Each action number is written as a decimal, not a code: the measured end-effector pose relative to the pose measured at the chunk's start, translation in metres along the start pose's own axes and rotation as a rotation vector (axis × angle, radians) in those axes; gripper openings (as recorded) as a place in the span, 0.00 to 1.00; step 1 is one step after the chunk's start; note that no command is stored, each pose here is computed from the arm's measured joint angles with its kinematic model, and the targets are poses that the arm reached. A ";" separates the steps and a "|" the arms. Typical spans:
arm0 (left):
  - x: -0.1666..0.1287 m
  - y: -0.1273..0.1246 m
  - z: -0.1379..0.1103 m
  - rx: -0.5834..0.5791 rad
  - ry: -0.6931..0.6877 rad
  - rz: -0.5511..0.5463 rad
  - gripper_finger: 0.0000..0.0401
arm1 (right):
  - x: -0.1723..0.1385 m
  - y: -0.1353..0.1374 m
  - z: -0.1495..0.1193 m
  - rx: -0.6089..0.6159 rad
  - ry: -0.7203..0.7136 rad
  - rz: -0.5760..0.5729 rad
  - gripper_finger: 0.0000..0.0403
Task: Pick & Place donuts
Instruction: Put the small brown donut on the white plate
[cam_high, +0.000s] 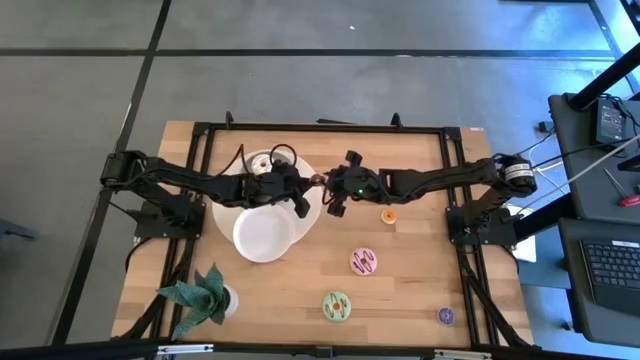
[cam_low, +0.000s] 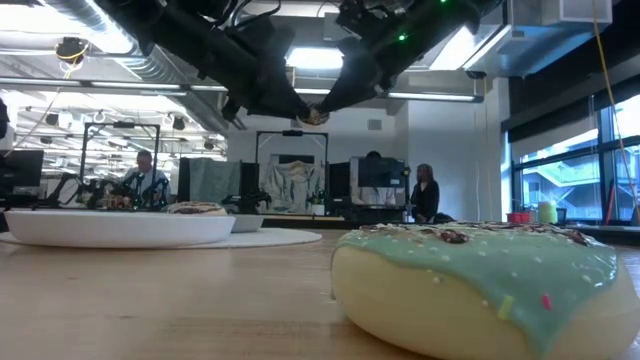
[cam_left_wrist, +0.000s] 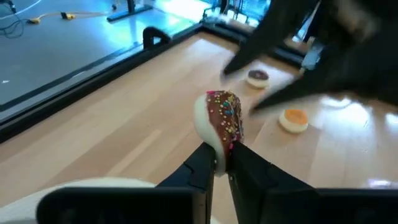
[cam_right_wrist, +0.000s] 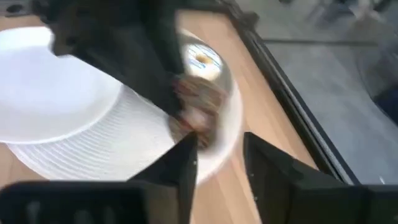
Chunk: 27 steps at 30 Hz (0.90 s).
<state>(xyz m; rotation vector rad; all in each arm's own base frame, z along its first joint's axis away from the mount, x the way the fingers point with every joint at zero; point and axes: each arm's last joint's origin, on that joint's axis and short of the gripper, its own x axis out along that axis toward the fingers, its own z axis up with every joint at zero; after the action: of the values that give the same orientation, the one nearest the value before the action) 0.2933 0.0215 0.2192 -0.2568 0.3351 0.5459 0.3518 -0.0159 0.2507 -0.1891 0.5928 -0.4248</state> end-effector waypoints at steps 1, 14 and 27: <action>0.000 0.001 -0.001 0.006 0.013 0.004 0.08 | -0.004 -0.002 0.001 0.009 0.008 -0.018 0.35; -0.014 0.009 -0.042 -0.189 0.591 -0.108 0.08 | -0.051 -0.027 -0.009 0.112 0.191 -0.117 0.48; -0.042 0.020 -0.057 -0.266 0.925 -0.030 0.08 | -0.049 -0.026 -0.012 0.123 0.209 -0.121 0.48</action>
<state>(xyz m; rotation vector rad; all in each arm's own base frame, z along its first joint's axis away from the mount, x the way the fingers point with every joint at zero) 0.2351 0.0007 0.1799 -0.7723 1.1548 0.4119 0.2991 -0.0179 0.2728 -0.0630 0.7601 -0.6010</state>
